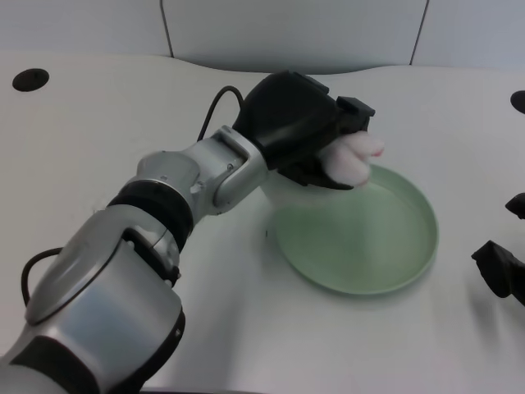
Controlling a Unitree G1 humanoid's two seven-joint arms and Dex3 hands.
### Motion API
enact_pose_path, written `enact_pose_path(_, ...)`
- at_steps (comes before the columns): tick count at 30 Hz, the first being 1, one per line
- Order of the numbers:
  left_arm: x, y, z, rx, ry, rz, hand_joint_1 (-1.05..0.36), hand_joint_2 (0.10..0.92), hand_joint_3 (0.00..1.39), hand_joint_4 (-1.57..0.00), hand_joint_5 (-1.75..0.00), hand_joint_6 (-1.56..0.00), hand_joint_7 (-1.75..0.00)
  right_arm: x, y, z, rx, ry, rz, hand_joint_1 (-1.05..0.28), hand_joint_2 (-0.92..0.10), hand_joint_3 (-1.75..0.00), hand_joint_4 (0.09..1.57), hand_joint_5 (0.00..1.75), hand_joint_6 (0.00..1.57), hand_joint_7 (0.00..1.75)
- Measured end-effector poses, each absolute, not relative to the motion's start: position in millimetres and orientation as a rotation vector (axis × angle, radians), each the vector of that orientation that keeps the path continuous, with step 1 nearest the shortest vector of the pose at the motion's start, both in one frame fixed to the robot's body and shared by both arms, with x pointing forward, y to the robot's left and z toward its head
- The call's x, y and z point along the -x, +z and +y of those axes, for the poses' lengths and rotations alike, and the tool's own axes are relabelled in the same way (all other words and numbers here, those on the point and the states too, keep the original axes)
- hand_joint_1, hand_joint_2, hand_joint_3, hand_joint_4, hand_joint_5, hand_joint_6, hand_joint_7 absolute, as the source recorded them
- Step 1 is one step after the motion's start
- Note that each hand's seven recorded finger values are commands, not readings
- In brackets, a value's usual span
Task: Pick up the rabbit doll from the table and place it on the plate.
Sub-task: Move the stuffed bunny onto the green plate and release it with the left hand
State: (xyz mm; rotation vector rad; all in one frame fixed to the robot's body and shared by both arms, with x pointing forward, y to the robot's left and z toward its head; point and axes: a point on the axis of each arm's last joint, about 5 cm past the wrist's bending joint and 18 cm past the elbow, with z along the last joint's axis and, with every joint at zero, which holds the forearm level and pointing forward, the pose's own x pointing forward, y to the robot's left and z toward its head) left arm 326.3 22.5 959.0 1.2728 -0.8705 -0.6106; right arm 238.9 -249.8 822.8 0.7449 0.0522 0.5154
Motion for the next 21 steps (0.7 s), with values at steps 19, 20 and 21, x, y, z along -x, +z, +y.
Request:
enact_pose_path(19, -331.3, 970.2, 21.2, -1.112, -0.803, -0.470, -1.05, 0.921, 0.87, 0.00, 0.00, 0.00, 0.00, -239.9, 823.4, -248.8, -0.730, 0.543, 0.053, -0.67, -0.92, -0.21, 1.21, 1.75, 0.93, 1.75)
enact_pose_path(20, -331.7, 971.4, 21.5, -1.088, -0.813, -0.458, -1.05, 0.921, 0.87, 0.00, 0.00, 0.00, 0.00, -239.9, 823.4, -248.8, -0.730, 0.544, 0.053, -0.68, -0.92, -0.21, 1.21, 1.75, 0.92, 1.75)
enact_pose_path(21, -332.1, 972.5, 22.0, -1.058, -0.827, -0.442, -1.05, 0.921, 0.86, 0.00, 0.00, 0.00, 0.00, -239.9, 823.4, -248.8, -0.730, 0.544, 0.053, -0.68, -0.92, -0.22, 1.21, 1.75, 0.92, 1.75)
